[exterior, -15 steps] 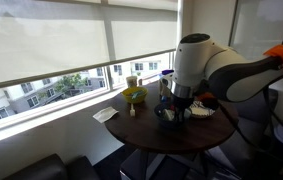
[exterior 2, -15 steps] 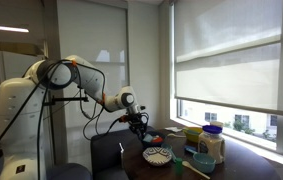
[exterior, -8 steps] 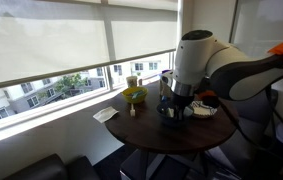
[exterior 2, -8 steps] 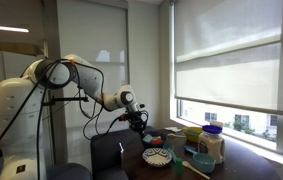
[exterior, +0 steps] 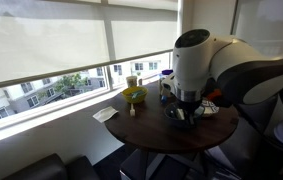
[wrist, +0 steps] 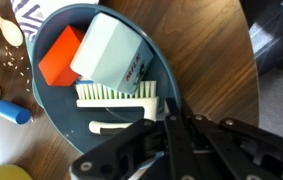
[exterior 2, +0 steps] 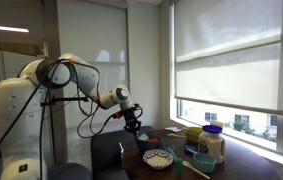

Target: Move the blue bowl to the right

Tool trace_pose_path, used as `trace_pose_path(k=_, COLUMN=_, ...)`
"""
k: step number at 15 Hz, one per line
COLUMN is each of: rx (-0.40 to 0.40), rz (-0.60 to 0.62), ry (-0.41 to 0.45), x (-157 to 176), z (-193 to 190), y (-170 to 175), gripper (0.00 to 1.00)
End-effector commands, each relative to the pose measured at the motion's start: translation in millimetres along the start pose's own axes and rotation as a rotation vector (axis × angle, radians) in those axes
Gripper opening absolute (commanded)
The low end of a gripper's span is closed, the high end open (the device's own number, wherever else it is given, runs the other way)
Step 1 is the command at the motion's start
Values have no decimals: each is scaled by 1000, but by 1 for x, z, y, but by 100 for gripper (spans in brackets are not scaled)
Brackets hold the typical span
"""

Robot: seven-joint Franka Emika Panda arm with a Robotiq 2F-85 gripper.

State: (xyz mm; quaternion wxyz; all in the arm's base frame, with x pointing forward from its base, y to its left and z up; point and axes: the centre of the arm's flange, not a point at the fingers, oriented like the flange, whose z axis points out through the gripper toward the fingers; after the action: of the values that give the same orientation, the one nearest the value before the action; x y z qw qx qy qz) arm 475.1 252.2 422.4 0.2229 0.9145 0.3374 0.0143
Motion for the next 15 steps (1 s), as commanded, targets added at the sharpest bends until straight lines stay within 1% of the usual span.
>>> trace_pose_path(k=1, rx=-104, rz=-24, ry=-42, x=18, z=-12, y=-7, gripper=1)
trace_pose_path(k=2, rx=-124, rz=-13, ry=-32, x=20, z=-14, y=-7, gripper=1)
trace_pose_path(k=3, rx=-134, rz=29, ry=-10, x=17, z=-18, y=-6, gripper=1)
trace_pose_path(k=4, rx=-79, rz=-10, ry=-22, x=8, z=-6, y=-9, gripper=5)
trace_pose_path(k=6, rx=-91, rz=14, ry=-11, x=10, z=-10, y=-7, gripper=5)
trace_pose_path(k=7, rx=-92, rz=17, ry=-8, x=11, z=-11, y=-7, gripper=1)
trace_pose_path(k=8, rx=-107, rz=58, ry=12, x=3, z=-15, y=-10, gripper=1)
trace_pose_path(k=10, rx=-131, rz=149, ry=24, x=-12, z=-22, y=-12, gripper=1)
trace_pose_path(k=12, rx=-143, rz=238, ry=23, x=-25, z=-26, y=-11, gripper=1)
trace_pose_path(k=15, rx=-171, rz=381, ry=51, x=-47, z=-35, y=-4, gripper=1)
